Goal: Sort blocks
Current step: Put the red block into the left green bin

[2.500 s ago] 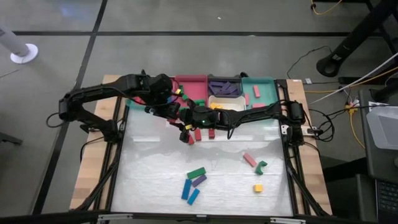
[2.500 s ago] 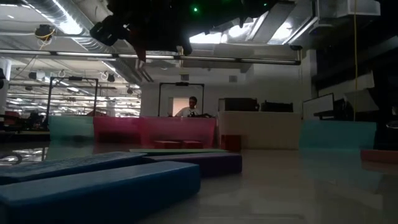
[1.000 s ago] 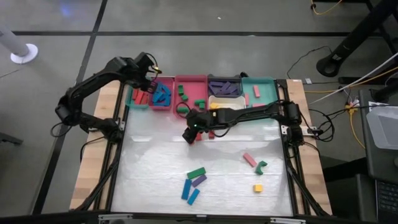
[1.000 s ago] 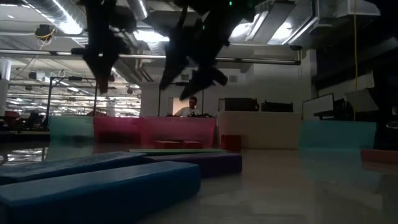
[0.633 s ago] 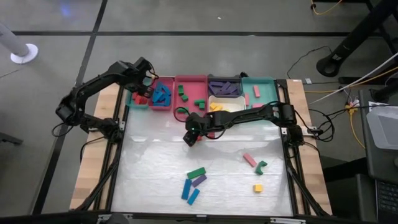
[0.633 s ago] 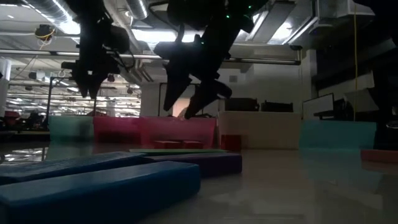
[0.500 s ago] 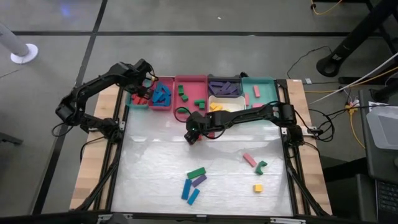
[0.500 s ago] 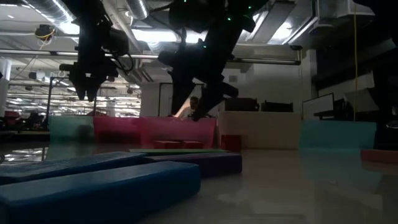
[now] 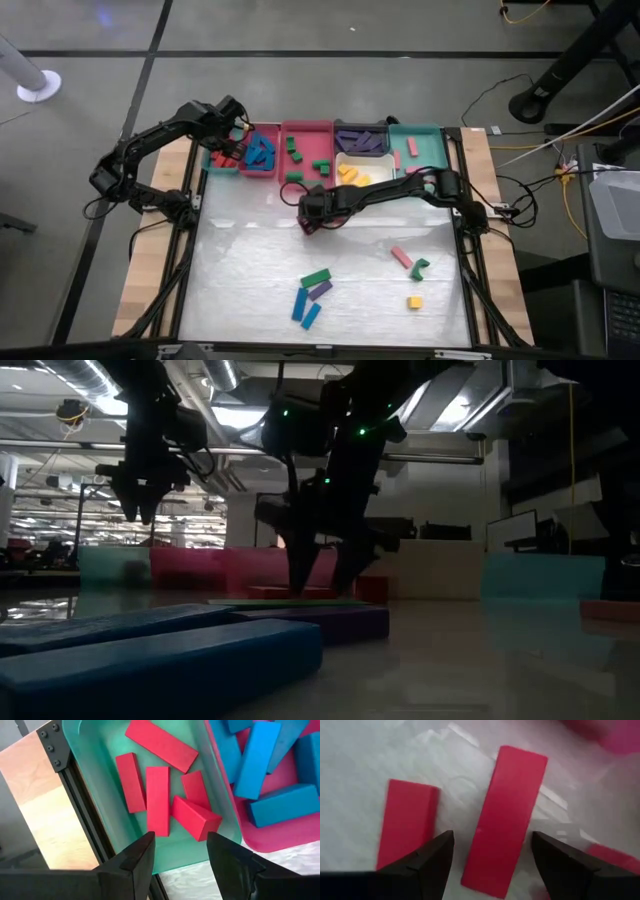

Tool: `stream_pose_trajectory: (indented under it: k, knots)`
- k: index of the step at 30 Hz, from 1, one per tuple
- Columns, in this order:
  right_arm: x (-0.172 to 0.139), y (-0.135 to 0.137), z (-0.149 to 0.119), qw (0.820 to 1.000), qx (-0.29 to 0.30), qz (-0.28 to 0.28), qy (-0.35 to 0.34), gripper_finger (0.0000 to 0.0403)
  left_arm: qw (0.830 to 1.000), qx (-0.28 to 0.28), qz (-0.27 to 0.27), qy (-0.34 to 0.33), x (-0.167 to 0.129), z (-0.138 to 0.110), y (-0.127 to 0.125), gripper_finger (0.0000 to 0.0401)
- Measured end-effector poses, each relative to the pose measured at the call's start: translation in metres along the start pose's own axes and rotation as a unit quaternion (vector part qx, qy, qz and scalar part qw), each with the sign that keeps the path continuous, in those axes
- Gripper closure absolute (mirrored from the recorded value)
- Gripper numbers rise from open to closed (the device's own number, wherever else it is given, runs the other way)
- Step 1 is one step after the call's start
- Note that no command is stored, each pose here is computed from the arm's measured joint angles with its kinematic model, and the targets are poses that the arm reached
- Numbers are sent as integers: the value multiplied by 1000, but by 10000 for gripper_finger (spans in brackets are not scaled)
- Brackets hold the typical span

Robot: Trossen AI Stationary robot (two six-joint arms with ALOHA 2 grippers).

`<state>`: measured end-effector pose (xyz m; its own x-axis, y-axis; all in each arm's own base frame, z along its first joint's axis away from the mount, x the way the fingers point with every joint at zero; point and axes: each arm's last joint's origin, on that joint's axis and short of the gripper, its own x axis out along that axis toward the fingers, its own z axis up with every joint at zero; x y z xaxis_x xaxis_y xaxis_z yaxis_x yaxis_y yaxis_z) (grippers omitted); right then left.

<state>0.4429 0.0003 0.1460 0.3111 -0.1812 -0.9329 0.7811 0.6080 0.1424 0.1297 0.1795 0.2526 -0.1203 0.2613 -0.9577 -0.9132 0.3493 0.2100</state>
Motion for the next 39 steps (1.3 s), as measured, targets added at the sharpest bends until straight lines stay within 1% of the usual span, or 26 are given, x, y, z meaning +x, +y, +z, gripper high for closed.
stream_pose_trajectory:
  k: [2,5,7,10,11,12,16,18,20,22,24,26,31,35,39]
  knots:
    - [4,0,-1,1000,0,-3,2,142,1000,0,-4,-1,0,0,0,233]
    - [5,0,-1,1000,0,-2,6,175,1000,0,-23,7,0,-1,-1,232]
    - [5,0,-1,1000,1,-3,6,211,998,2,-55,23,0,-2,-3,232]
    - [5,1,-1,1000,0,4,4,271,992,3,-117,51,-1,-6,-6,232]
    - [5,2,0,1000,0,9,2,281,988,3,-139,60,-1,-7,-7,232]
    - [5,2,0,1000,0,13,1,281,985,2,-159,72,-2,-8,-8,232]
    - [4,4,1,999,-11,31,17,281,964,0,-241,114,-5,-13,-12,232]
    - [1,7,4,998,-28,46,24,281,948,-4,-287,137,-6,-15,-14,232]
    - [-5,14,8,996,-48,72,25,281,930,-8,-333,155,-9,-17,-16,232]
    - [-16,23,15,993,-69,96,13,281,913,-13,-372,169,-11,-18,-19,232]
    - [-28,32,24,989,-91,121,-9,281,900,-13,-397,179,-13,-19,-24,232]
    - [-38,38,32,984,-109,137,-32,281,895,-2,-406,185,-15,-21,-29,232]
    - [-61,52,51,970,-133,171,-110,280,893,18,-403,199,-20,-27,-44,232]
    - [-68,58,57,957,-154,193,-151,279,892,29,-405,197,-23,-30,-55,232]
    - [-71,62,59,947,-173,207,-175,278,892,25,-412,186,-25,-29,-65,232]
